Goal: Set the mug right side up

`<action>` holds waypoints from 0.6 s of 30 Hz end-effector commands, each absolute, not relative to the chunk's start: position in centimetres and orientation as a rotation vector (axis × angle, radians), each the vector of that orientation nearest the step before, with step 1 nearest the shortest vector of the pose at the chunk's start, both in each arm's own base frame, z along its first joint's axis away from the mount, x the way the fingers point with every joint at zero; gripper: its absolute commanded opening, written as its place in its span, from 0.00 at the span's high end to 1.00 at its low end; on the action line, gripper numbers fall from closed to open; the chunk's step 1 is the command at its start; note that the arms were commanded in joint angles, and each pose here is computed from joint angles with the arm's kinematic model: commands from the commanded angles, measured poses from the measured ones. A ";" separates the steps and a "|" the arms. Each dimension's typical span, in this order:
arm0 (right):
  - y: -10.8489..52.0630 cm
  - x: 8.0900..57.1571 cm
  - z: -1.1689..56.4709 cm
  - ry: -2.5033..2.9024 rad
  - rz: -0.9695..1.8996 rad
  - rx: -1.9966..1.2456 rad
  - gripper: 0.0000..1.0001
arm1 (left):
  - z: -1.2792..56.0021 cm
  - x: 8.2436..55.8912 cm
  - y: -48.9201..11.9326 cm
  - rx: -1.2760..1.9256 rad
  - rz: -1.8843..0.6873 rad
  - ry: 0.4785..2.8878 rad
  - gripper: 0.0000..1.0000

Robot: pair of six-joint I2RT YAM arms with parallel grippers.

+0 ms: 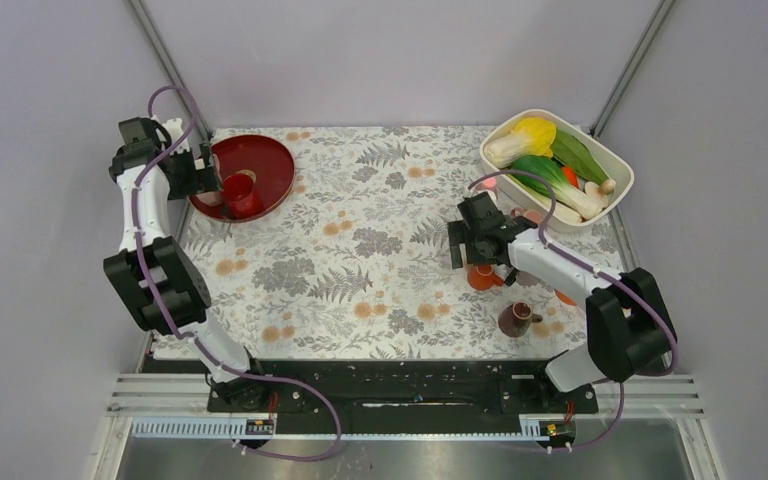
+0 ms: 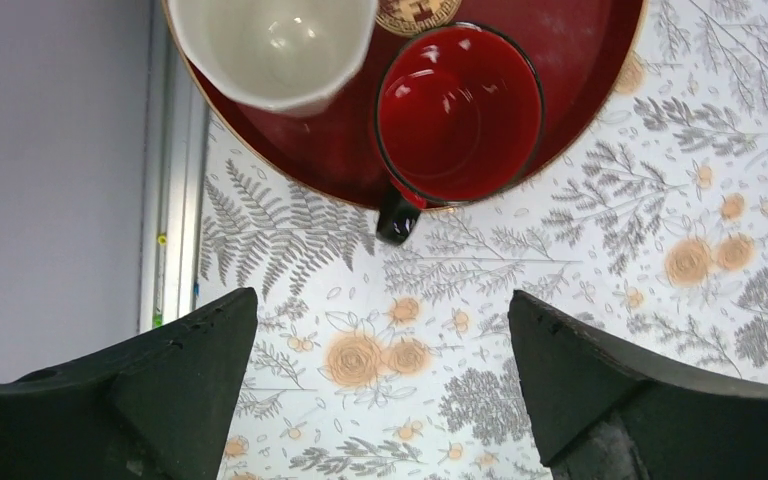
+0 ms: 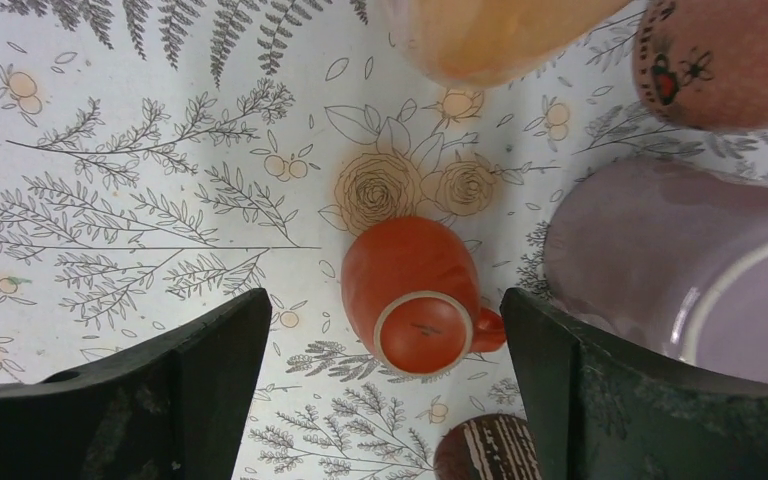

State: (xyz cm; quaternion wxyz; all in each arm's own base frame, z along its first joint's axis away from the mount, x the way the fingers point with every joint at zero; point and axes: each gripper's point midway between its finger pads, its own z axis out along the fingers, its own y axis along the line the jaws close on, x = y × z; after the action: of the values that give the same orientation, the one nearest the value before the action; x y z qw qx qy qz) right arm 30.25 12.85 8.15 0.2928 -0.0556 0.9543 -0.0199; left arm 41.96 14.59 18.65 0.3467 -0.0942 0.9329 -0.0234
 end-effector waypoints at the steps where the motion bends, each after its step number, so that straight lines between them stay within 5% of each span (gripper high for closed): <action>1: 14.6 29.9 6.3 2.586 0.084 -0.119 0.08 | 21.6 40.8 12.8 -0.146 -0.103 2.354 0.01; 8: 16.9 27.6 5.4 2.673 0.288 -0.011 0.22 | 21.3 40.4 12.4 -0.147 -0.132 2.373 0.01; 18: 21.6 23.3 7.7 2.737 0.423 -0.282 0.19 | 22.2 40.6 12.1 -0.131 -0.152 2.371 0.01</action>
State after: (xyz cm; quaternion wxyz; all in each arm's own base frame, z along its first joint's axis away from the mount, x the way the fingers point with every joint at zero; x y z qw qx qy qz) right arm 25.19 19.03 5.48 0.2067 -0.0467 0.9712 0.1087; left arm 40.09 12.67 19.48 0.3398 -0.0724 0.9363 -0.0521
